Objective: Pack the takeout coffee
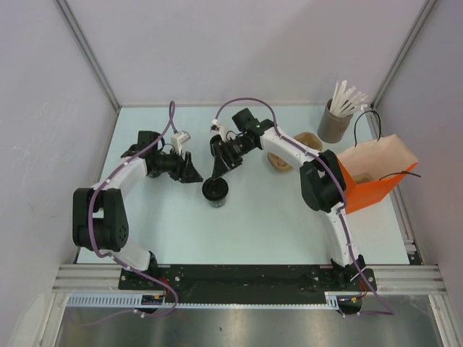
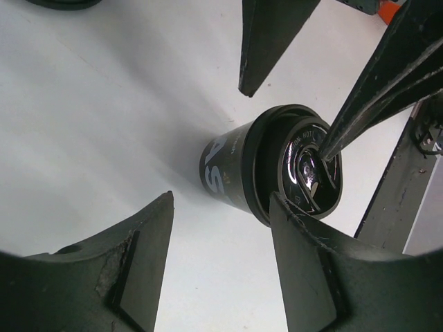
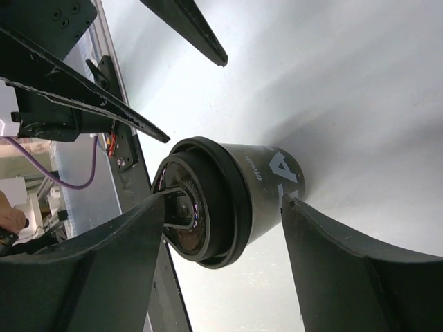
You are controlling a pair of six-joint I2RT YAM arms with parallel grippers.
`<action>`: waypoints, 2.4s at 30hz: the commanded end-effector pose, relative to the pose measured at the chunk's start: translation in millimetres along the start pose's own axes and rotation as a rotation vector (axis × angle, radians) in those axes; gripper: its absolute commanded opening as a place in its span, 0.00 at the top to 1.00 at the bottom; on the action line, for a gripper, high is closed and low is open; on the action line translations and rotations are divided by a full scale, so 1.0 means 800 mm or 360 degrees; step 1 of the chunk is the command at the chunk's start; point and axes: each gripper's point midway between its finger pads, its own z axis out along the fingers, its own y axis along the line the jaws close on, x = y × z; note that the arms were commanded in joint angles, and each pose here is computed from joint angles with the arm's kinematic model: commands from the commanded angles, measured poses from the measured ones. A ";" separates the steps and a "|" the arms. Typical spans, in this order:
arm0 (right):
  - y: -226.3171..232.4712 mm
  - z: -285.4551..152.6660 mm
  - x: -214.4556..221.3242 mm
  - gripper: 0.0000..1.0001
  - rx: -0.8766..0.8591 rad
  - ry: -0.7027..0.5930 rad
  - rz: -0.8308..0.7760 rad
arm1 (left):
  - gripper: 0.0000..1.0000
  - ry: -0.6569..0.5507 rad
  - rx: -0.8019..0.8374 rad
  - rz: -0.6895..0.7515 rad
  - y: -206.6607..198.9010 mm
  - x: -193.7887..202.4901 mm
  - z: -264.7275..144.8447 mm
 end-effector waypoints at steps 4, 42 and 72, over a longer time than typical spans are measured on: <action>0.016 -0.031 -0.018 0.23 0.0022 -0.0077 -0.0091 | 0.37 -0.0116 0.0087 0.0118 -0.009 -0.046 -0.002; 0.011 -0.001 0.034 0.39 0.0008 0.0069 -0.0017 | 0.38 -0.0050 0.0261 0.0143 -0.024 -0.049 0.035; 0.016 -0.006 0.031 0.24 0.0032 0.0125 -0.0149 | 0.38 0.0005 0.0251 0.0139 -0.021 -0.025 0.040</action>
